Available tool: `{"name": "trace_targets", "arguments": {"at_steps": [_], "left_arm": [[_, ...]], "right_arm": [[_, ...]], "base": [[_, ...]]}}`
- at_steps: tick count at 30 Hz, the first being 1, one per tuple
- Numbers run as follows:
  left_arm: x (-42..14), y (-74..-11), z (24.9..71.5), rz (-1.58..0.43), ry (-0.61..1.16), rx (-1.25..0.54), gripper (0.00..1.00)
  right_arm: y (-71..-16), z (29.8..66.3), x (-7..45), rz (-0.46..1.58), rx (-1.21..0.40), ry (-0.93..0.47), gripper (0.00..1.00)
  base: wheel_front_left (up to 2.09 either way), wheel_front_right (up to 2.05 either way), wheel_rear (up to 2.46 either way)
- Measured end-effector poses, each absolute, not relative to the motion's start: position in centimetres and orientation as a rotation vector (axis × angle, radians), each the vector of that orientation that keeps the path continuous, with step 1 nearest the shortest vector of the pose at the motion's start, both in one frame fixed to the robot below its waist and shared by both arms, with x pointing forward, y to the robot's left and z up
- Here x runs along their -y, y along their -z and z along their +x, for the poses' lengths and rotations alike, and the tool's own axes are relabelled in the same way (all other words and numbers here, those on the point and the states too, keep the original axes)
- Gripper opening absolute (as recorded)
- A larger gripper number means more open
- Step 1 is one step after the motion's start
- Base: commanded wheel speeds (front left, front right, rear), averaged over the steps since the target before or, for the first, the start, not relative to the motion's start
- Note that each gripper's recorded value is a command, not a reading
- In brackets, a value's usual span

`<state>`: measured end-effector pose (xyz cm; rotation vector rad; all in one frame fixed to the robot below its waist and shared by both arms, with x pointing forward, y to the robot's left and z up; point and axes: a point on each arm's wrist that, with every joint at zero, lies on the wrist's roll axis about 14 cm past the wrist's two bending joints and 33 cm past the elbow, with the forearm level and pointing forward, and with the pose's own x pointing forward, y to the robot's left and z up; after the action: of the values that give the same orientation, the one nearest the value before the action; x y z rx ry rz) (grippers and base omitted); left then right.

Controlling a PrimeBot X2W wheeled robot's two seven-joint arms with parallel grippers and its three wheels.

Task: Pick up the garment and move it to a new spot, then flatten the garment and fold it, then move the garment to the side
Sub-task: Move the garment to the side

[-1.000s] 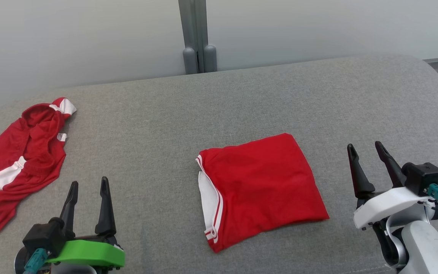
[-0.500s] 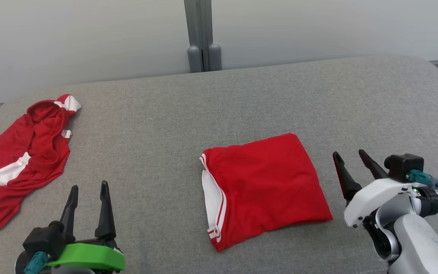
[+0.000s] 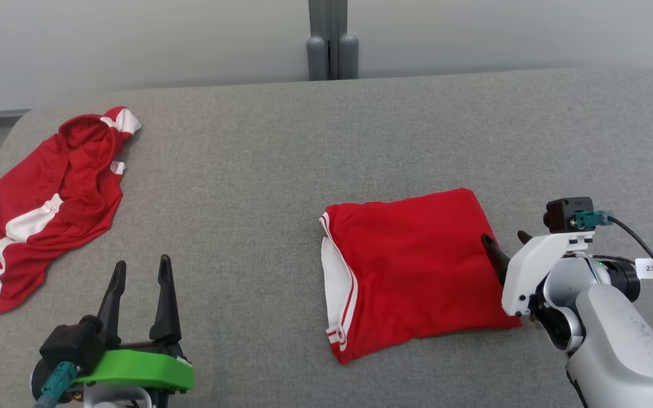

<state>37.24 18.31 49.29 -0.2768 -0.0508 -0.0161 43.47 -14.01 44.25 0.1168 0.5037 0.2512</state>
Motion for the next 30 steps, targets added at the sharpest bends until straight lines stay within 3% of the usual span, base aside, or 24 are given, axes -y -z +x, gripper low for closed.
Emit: {"name": "trace_targets", "arguments": {"at_steps": [10, 11, 13, 22, 30], "left_arm": [[-19.5, -48.4, 38.4, -0.276, -0.019, 0.031, 1.0], [-19.6, -48.3, 38.4, -0.275, -0.024, 0.027, 1.0], [-19.8, -48.0, 38.5, -0.273, -0.032, 0.019, 1.0], [-19.5, -47.8, 39.4, -0.271, -0.019, 0.016, 1.0], [-17.6, -48.3, 42.0, -0.254, 0.045, 0.042, 1.0]], "right_arm": [[-38.1, 43.2, 12.8, 0.07, -0.741, -0.276, 1.0], [-37.7, 43.1, 12.6, 0.07, -0.763, -0.283, 0.54], [-37.2, 43.2, 12.5, 0.037, -0.787, -0.299, 0.0], [-38.1, 44.7, 12.2, -0.088, -0.757, -0.363, 0.0], [-42.9, 50.1, 15.5, -0.232, -0.588, -0.327, 0.0]], "base": [[0.0, 0.0, 0.0], [0.0, 0.0, 0.0], [0.0, 0.0, 0.0], [0.0, 0.0, 0.0], [0.0, 0.0, 0.0]]}}
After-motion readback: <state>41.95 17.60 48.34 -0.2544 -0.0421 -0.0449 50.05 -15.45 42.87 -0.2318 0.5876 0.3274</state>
